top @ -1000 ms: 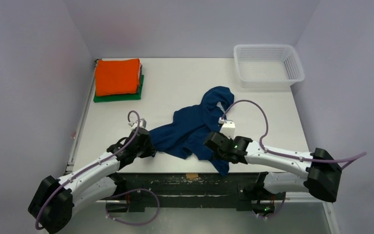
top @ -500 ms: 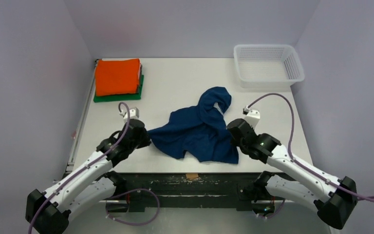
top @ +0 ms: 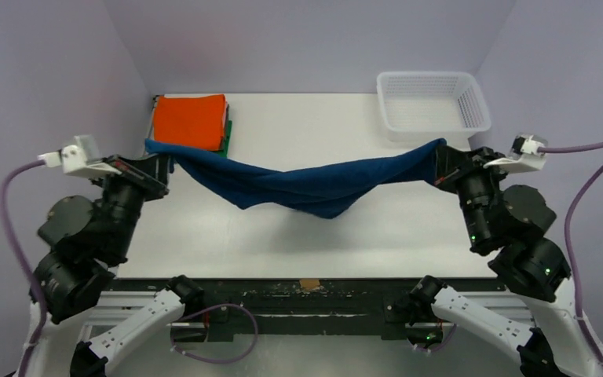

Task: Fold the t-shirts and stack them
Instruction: Flatten out the tshirt

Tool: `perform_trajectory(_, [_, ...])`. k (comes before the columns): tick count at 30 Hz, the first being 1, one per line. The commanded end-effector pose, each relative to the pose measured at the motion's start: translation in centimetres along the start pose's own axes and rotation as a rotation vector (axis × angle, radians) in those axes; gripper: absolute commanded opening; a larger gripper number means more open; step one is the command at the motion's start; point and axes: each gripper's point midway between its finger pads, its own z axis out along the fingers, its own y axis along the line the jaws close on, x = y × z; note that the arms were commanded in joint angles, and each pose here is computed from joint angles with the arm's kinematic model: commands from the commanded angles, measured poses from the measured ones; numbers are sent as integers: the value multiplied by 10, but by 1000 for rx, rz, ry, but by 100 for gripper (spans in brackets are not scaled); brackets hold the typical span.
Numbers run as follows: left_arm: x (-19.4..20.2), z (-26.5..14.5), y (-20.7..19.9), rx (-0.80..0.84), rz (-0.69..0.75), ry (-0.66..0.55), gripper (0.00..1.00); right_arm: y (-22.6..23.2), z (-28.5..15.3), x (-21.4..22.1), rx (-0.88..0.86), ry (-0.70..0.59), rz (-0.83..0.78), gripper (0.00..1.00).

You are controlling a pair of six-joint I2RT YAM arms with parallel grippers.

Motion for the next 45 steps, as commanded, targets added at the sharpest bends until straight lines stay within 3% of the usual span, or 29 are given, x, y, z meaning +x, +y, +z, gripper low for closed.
perform_trajectory(1, [-76,-35,-10,50,66,-142,0,17,-17,-63,-89,-101,-41,0])
perform_trajectory(5, [-112,-57,-11,70,69,-221,0,27,-36,-97,-178,-164,-5,0])
perform_trajectory(8, [-116,-53,-16,67,85,-216,0,38,-25,-90,-176,-125,-59,0])
perform_trajectory(11, [-110,-28,-13,-26,114,-200,0,39,1,-70,-82,-85,-134,0])
perform_trajectory(16, [-96,39,-3,-254,220,-176,0,39,49,-54,91,-134,-242,0])
perform_trajectory(18, [-70,87,-11,-184,190,-48,0,48,75,-44,86,-112,-296,0])
perform_trajectory(23, [-88,159,-22,-144,153,46,0,65,162,-48,25,-26,-326,0])
perform_trajectory(27, [-134,167,-56,-28,146,9,0,80,190,-94,-35,-40,-297,0])
perform_trajectory(31, [-147,154,-55,0,130,-26,0,73,188,-106,-57,-7,-314,0])
perform_trajectory(36, [-87,143,1,-132,136,130,0,19,181,-43,3,244,-335,0])
perform_trajectory(41, [5,133,67,-303,154,389,0,-45,163,40,117,487,-370,0])
perform_trajectory(45, [88,136,113,-386,87,507,0,-86,155,110,181,638,-371,0])
